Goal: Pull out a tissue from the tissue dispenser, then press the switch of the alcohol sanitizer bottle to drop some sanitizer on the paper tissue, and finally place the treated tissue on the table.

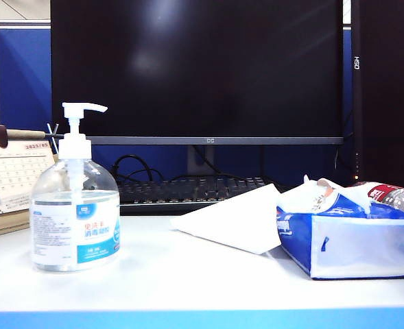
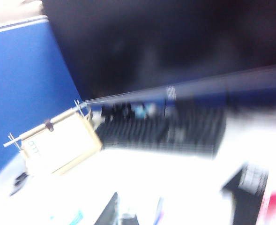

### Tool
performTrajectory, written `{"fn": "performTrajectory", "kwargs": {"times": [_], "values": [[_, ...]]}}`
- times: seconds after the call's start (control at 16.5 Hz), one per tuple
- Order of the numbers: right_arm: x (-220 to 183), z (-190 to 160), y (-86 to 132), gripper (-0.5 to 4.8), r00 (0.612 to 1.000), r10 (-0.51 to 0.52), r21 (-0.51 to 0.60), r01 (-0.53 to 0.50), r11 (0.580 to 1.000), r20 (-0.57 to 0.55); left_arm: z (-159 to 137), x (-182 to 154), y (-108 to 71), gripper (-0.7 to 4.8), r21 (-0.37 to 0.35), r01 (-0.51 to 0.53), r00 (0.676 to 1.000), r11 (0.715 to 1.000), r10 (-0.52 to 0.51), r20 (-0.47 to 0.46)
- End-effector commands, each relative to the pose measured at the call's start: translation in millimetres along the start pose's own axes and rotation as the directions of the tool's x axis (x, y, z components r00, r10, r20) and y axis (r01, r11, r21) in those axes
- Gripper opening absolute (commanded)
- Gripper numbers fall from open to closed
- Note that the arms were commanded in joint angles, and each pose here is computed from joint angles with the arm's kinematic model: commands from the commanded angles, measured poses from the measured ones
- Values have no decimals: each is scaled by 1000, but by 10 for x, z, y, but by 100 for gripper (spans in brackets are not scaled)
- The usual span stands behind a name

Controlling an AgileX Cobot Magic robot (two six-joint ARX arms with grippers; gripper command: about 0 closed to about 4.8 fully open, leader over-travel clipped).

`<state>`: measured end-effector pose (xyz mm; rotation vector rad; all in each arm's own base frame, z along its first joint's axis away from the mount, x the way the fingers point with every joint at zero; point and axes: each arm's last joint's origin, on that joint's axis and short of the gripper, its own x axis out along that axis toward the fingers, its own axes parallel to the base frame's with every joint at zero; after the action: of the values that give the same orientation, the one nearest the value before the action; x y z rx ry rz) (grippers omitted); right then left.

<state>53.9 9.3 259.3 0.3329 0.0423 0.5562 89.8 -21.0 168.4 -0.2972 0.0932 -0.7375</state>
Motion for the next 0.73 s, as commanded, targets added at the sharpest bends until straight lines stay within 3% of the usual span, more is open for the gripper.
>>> {"fn": "performTrajectory", "kwargs": {"times": [0.06,0.24,0.42,0.61,0.73], "values": [[43,-202,-90,-1,992,72,122,-59,991,-106,-97,24,-18,-5,2,12,996,1000,-12,-83],[50,-260,-130,-1,993,34,105,-23,994,-109,-153,41,-6,-5,26,-100,989,995,102,-107],[116,-462,-313,-1,989,-92,178,111,978,-112,-163,50,8,-5,13,-221,971,975,221,-90],[192,-858,-535,-1,977,-103,349,164,923,-186,-164,49,12,-5,-2,-234,968,972,233,-89],[236,-939,-539,-1,978,-50,341,118,933,-201,-166,50,10,-5,-45,-230,970,972,226,-93]]}}
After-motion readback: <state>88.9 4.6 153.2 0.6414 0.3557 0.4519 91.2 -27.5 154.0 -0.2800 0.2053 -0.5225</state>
